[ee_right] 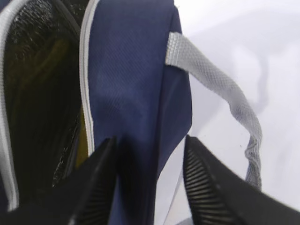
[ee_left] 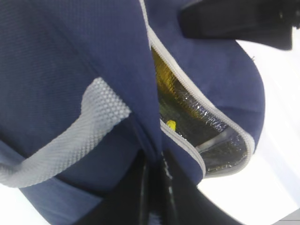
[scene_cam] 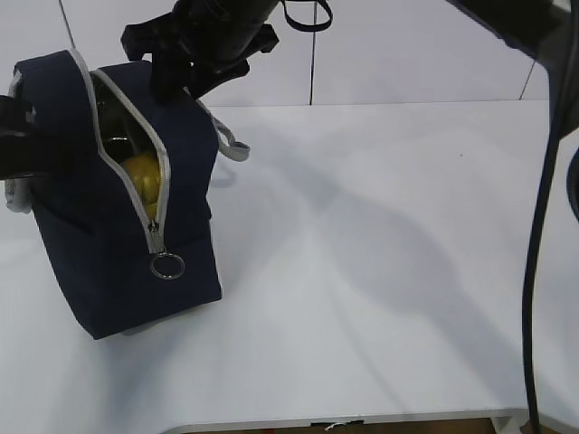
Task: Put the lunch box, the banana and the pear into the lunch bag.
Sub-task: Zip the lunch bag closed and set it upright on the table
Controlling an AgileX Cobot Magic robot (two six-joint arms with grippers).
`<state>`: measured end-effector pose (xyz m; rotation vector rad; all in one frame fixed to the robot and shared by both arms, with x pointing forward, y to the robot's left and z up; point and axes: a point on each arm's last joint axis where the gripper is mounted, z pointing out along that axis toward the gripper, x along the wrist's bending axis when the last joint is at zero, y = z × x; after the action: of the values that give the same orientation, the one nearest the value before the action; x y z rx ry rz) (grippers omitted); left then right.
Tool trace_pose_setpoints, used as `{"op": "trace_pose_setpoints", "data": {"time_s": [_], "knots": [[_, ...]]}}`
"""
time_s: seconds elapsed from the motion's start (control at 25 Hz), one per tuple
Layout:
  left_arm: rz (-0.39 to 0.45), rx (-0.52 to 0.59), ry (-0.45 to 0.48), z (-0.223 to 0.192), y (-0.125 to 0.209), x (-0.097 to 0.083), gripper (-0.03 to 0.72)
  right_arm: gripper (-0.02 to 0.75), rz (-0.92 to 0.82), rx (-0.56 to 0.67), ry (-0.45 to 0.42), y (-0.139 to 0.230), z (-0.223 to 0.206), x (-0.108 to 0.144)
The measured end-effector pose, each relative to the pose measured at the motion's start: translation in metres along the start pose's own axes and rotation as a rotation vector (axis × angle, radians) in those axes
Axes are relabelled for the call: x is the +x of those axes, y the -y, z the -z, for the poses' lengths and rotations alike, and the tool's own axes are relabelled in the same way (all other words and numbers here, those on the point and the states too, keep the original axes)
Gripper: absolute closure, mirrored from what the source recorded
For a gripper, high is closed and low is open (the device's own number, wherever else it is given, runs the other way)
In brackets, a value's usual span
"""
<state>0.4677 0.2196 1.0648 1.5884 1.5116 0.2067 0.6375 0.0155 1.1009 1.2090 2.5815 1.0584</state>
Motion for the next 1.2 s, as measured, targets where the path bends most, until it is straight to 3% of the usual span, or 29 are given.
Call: {"op": "trace_pose_setpoints", "data": {"time_s": [0.28,0.52,0.72,1.2], "knots": [[0.0,0.0,0.0,0.0,0.0,0.0,0.703,0.514,0.019,-0.018,-0.017,-0.001,-0.003,0.001],[0.0,-0.002,-0.001,0.0,0.0,0.0,0.703,0.708,0.046,-0.018,-0.021,-0.001,-0.003,0.001],[-0.026,-0.005,-0.003,0.0,0.0,0.0,0.703,0.719,0.094,-0.016,-0.002,-0.001,-0.003,-0.001],[-0.1,-0.027,0.012,-0.003,-0.012,-0.005,0.703,0.72,-0.004,-0.029,0.116,-0.004,0.014,-0.002]]}}
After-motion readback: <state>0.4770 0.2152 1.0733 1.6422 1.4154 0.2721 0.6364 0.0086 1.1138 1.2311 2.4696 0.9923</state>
